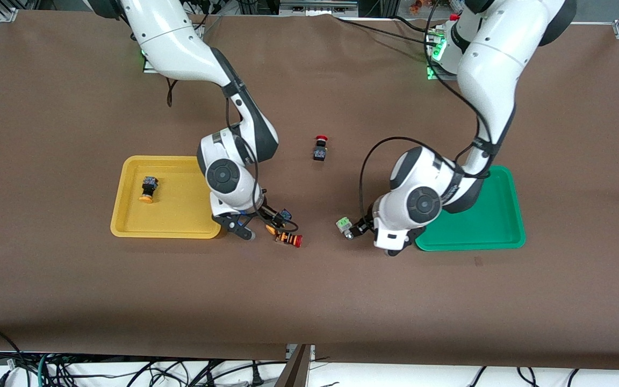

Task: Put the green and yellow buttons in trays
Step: 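Grasp the second yellow button with the right gripper while the left grasps green, then carry the yellow button to the yellow tray while the left gripper lowers green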

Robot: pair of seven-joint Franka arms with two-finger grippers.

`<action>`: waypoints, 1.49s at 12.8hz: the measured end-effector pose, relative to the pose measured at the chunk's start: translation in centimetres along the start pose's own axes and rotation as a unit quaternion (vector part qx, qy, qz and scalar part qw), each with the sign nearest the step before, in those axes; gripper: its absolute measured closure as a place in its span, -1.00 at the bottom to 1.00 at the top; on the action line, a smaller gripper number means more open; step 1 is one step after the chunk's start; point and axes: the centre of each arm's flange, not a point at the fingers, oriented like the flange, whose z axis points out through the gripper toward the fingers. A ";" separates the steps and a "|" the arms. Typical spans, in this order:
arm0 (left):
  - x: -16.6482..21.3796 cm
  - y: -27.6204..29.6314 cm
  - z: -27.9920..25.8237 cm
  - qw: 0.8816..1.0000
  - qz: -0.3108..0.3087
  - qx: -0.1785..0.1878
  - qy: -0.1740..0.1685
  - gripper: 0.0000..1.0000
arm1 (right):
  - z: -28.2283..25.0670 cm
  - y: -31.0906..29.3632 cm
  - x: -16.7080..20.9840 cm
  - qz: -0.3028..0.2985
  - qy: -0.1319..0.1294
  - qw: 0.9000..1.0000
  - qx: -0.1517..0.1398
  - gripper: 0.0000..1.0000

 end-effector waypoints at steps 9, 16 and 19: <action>-2.1 1.9 5.2 0.998 0.044 -0.004 0.044 -0.08 | 0.5 -1.6 -2.1 -0.009 0.014 1.000 0.022 -1.00; -0.3 -0.4 -4.5 0.981 0.158 0.096 0.065 0.17 | 2.3 -2.2 -3.1 -0.015 0.026 0.999 0.031 -0.57; 3.8 -4.2 -9.8 0.946 0.291 0.142 0.033 0.17 | 1.6 -2.3 -2.3 -0.032 0.033 0.998 0.034 0.14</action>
